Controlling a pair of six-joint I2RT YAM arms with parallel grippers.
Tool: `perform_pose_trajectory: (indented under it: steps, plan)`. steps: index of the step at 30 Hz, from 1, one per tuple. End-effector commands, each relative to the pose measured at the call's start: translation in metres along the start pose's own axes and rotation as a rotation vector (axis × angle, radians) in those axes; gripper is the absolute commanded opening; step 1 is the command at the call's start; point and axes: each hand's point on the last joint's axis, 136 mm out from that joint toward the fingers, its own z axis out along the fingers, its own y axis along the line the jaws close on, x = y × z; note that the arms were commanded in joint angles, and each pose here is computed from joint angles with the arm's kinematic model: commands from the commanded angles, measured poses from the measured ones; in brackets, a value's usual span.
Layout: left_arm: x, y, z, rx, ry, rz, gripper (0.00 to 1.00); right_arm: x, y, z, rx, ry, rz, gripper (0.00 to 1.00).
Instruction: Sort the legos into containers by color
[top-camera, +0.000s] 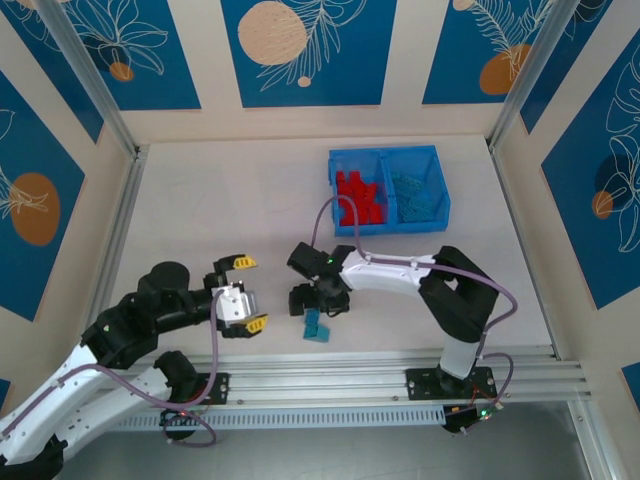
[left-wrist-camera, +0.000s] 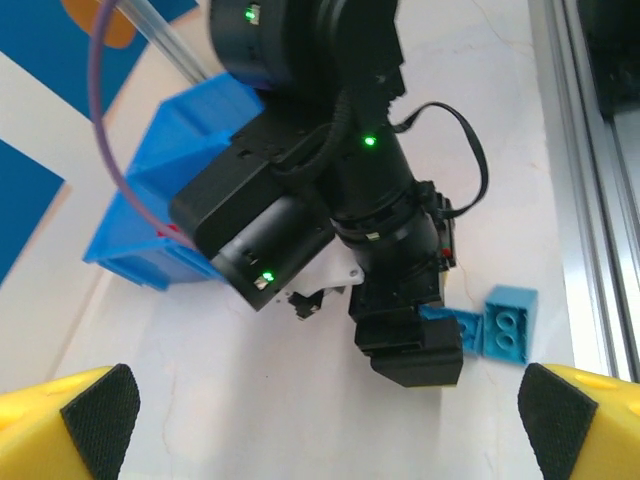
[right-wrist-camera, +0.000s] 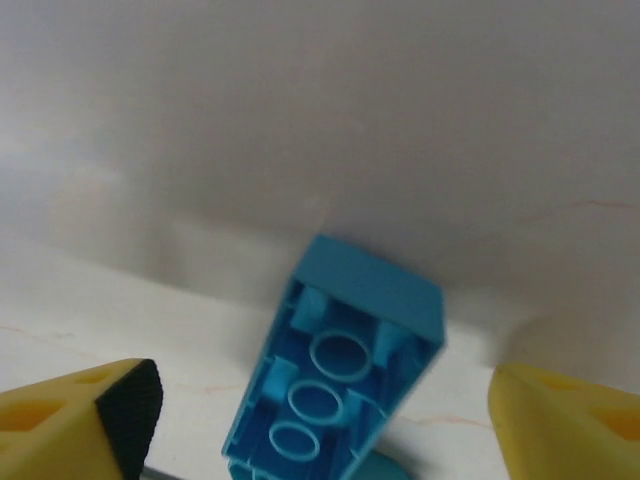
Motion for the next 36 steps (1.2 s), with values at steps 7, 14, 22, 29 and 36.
perform_pose_trajectory:
  steps: [7,14,22,29,36]
  plan:
    - [0.003,-0.023,0.012,0.11,-0.035,0.07,1.0,-0.004,-0.017,-0.002,0.119,-0.042,0.077,0.44]
    - [-0.001,-0.026,0.016,0.131,-0.071,0.101,1.0,-0.024,-0.022,-0.043,0.046,-0.166,0.095,0.27]
    - [-0.026,-0.01,0.029,0.083,-0.194,0.021,1.0,-0.071,-0.055,-0.141,-0.006,-0.436,0.092,0.24]
    - [-0.055,0.041,0.034,-0.121,-0.351,-0.267,1.0,-0.133,-0.131,-0.226,0.106,-0.678,0.1,0.25]
    - [-0.069,0.048,0.033,-0.102,-0.412,-0.392,1.0,-0.22,-0.224,-0.258,0.315,-0.755,0.108,0.25]
